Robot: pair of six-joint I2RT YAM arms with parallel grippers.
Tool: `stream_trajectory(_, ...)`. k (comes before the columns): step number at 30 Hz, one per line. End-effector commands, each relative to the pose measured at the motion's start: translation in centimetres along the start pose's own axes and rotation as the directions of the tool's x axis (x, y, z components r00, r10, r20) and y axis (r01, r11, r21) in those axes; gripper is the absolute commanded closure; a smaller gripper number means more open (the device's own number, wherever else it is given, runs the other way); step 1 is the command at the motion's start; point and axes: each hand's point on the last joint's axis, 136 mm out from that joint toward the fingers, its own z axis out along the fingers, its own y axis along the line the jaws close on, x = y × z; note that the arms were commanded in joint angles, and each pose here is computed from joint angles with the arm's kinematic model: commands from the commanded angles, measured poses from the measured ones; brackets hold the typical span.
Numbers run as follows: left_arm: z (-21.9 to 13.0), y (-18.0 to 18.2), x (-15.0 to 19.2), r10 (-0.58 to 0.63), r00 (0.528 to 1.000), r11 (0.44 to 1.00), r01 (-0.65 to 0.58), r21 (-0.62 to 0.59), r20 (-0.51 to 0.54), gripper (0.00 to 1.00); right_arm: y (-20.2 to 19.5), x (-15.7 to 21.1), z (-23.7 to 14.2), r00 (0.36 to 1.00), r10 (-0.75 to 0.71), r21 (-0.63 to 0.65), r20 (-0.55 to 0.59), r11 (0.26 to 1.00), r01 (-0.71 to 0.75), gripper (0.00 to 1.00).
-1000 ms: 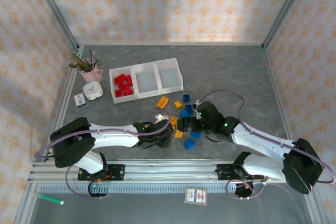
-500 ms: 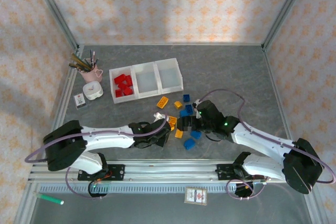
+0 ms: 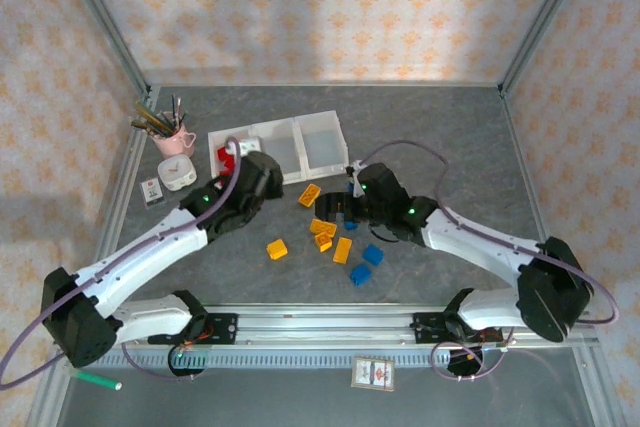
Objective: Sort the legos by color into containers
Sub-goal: Place the lego in the container.
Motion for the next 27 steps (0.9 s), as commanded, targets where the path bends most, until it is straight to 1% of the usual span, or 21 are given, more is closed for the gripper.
stream_trajectory(1,2.1,4.3,-2.0,0.016,1.000,0.982,-0.012,-0.187,0.023,0.72,0.8,-2.5,0.4,0.997,-0.011,-0.006,0.075,1.000,0.011,0.00)
stream_trajectory(2,3.1,4.9,-2.5,0.018,1.000,0.979,-0.014,-0.203,0.019,0.72,0.9,-2.9,0.7,0.997,-0.009,-0.004,0.081,1.000,0.010,0.00)
stream_trajectory(5,6.3,7.3,-3.9,-0.030,0.999,0.966,0.037,-0.257,0.033,0.73,1.2,-3.7,1.6,0.996,-0.017,-0.003,0.086,1.000,0.017,0.00)
stream_trajectory(8,9.7,9.4,-4.4,-0.081,0.997,0.953,0.082,-0.291,0.015,0.73,1.2,-3.9,2.5,0.996,-0.018,0.000,0.083,1.000,0.018,0.00)
stream_trajectory(10,11.6,10.3,-4.5,-0.078,0.997,0.944,0.079,-0.319,0.018,0.72,1.2,-4.0,2.7,0.996,-0.018,-0.001,0.083,1.000,0.018,0.00)
stream_trajectory(13,14.1,10.8,-4.6,-0.083,0.997,0.942,0.076,-0.326,-0.009,0.71,1.2,-4.1,3.0,0.996,-0.021,0.004,0.083,1.000,0.021,0.00)
stream_trajectory(15,14.9,10.5,-5.0,-0.065,0.998,0.942,0.058,-0.329,-0.012,0.68,1.2,-4.3,2.9,0.996,-0.029,0.011,0.085,1.000,0.028,0.00)
stream_trajectory(17,15.3,10.6,-5.3,-0.050,0.999,0.942,0.045,-0.332,-0.007,0.55,1.1,-4.5,2.7,0.995,-0.035,0.021,0.091,0.999,0.033,0.00)
stream_trajectory(20,15.9,11.3,-5.3,-0.056,0.998,0.935,0.041,-0.351,-0.032,0.48,1.1,-4.7,2.4,0.994,-0.042,0.028,0.098,0.999,0.039,0.00)
stream_trajectory(24,15.6,11.6,-5.5,-0.045,0.998,0.931,0.028,-0.365,-0.039,0.41,1.3,-4.8,2.1,0.994,-0.049,0.025,0.098,0.999,0.047,0.00)
stream_trajectory(27,14.8,10.8,-5.4,-0.056,0.997,0.947,0.036,-0.320,-0.053,0.40,1.5,-4.8,2.0,0.994,-0.062,0.021,0.088,0.998,0.060,0.00)
